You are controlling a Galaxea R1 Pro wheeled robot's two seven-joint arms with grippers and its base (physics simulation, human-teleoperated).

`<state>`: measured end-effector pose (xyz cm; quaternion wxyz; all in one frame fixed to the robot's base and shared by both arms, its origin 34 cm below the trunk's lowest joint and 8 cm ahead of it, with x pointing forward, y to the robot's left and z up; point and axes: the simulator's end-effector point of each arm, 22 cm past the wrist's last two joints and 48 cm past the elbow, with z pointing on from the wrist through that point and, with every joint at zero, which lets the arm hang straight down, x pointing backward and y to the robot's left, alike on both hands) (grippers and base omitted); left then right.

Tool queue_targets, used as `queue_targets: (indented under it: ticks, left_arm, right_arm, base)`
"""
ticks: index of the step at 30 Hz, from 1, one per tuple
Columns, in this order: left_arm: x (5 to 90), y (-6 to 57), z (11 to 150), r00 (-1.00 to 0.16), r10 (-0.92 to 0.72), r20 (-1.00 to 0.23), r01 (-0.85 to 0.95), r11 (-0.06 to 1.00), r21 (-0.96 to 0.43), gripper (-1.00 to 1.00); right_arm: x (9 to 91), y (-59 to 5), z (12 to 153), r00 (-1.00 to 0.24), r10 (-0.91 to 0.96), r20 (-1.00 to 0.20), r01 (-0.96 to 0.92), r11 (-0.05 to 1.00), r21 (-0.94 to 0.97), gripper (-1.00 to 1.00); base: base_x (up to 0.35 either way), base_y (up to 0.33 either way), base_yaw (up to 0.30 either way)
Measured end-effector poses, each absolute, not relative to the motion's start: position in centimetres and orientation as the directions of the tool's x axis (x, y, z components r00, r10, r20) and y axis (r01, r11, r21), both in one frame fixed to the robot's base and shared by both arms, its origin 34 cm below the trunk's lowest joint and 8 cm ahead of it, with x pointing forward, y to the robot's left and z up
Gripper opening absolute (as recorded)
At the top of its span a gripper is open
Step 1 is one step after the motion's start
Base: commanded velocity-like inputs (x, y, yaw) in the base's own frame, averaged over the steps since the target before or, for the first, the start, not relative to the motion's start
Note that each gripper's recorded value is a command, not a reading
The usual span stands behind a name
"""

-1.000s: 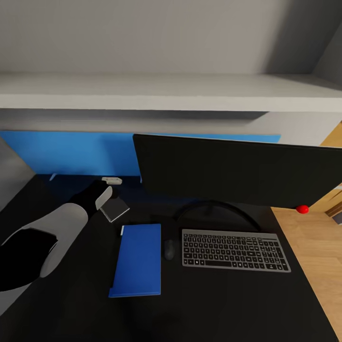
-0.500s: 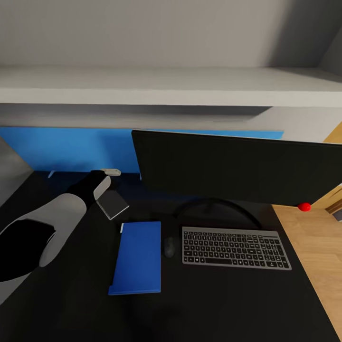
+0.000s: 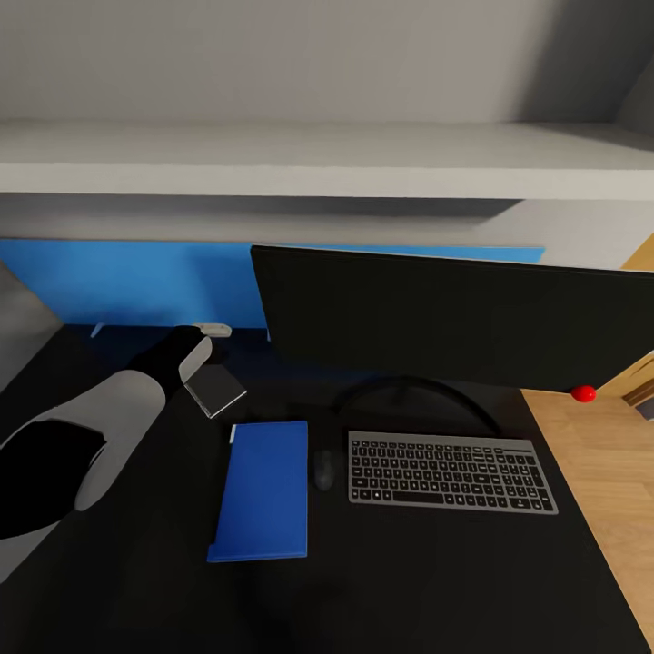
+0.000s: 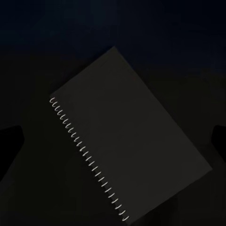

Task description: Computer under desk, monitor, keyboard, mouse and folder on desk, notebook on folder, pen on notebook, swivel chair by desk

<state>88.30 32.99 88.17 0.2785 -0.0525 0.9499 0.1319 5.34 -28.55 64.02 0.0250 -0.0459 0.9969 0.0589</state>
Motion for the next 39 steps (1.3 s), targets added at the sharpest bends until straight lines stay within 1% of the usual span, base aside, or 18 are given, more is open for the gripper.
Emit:
queue_targets:
  ticks: [6,7,8,9,14,24,29,32,33,35,39]
  left_arm:
    - [88.3,33.1,88.1,-0.84,-0.028,-0.543,-0.175,0.96,0.221,1.0]
    - [88.3,33.1,88.1,-0.839,-0.028,-0.543,-0.175,0.96,0.22,1.0]
    - [88.3,33.1,88.1,-0.839,-0.029,-0.543,-0.175,0.96,0.22,1.0]
    - [88.2,33.1,88.0,-0.84,-0.029,-0.542,-0.175,0.96,0.22,1.0]
    - [88.2,33.2,87.8,-0.841,-0.029,-0.54,-0.175,0.959,0.221,1.0]
    - [88.1,33.2,87.6,-0.843,-0.032,-0.537,-0.176,0.96,0.219,1.0]
    - [88.1,33.2,87.3,-0.845,-0.032,-0.534,-0.176,0.959,0.22,1.0]
    - [88.0,33.2,87.1,-0.847,-0.032,-0.531,-0.175,0.959,0.221,1.0]
    - [88.0,33.2,87.0,-0.847,-0.032,-0.531,-0.175,0.959,0.221,1.0]
    - [88.0,33.2,86.9,-0.848,-0.032,-0.529,-0.175,0.959,0.221,1.0]
    - [87.9,33.3,86.7,-0.849,-0.032,-0.528,-0.175,0.959,0.222,1.0]
  right_arm:
    - [5.8,-28.2,64.1,-0.993,-0.094,-0.077,-0.103,0.987,0.123,1.0]
    - [6.1,-28.2,64.1,-0.991,-0.095,-0.092,-0.106,0.987,0.123,1.0]
    - [6.4,-28.1,64.8,-0.983,-0.103,-0.15,-0.122,0.985,0.124,1.0]
    - [6.1,-28.1,65.1,-0.982,-0.105,-0.158,-0.125,0.984,0.126,1.0]
    - [4.7,-27.5,66.1,-0.98,-0.105,-0.171,-0.129,0.983,0.134,1.0]
    - [5.1,-27.1,66.0,-0.978,-0.105,-0.18,-0.131,0.982,0.139,1.0]
    - [4.4,-27.1,65.8,-0.985,-0.102,-0.142,-0.122,0.982,0.141,1.0]
    - [3.5,-27.2,65.3,-0.992,-0.099,-0.074,-0.108,0.984,0.142,1.0]
    - [3.5,-27.1,64.8,-0.995,-0.095,-0.028,-0.099,0.984,0.146,1.0]
    - [3.7,-27.0,64.6,-0.995,-0.095,-0.007,-0.095,0.984,0.149,1.0]
    - [6.7,-26.1,63.9,-0.996,-0.092,0.021,-0.087,0.982,0.169,1.0]
  base:
    - [0.0,0.0,-0.004]
    - [0.0,0.0,-0.086]
    - [0.0,0.0,-0.101]
    - [0.0,0.0,-0.101]
    - [0.0,0.0,-0.066]
    - [0.0,0.0,-0.022]
    - [0.0,0.0,-0.096]
    - [0.0,0.0,-0.103]
    - [0.0,0.0,-0.093]
    - [0.0,0.0,-0.091]
    - [0.0,0.0,-0.088]
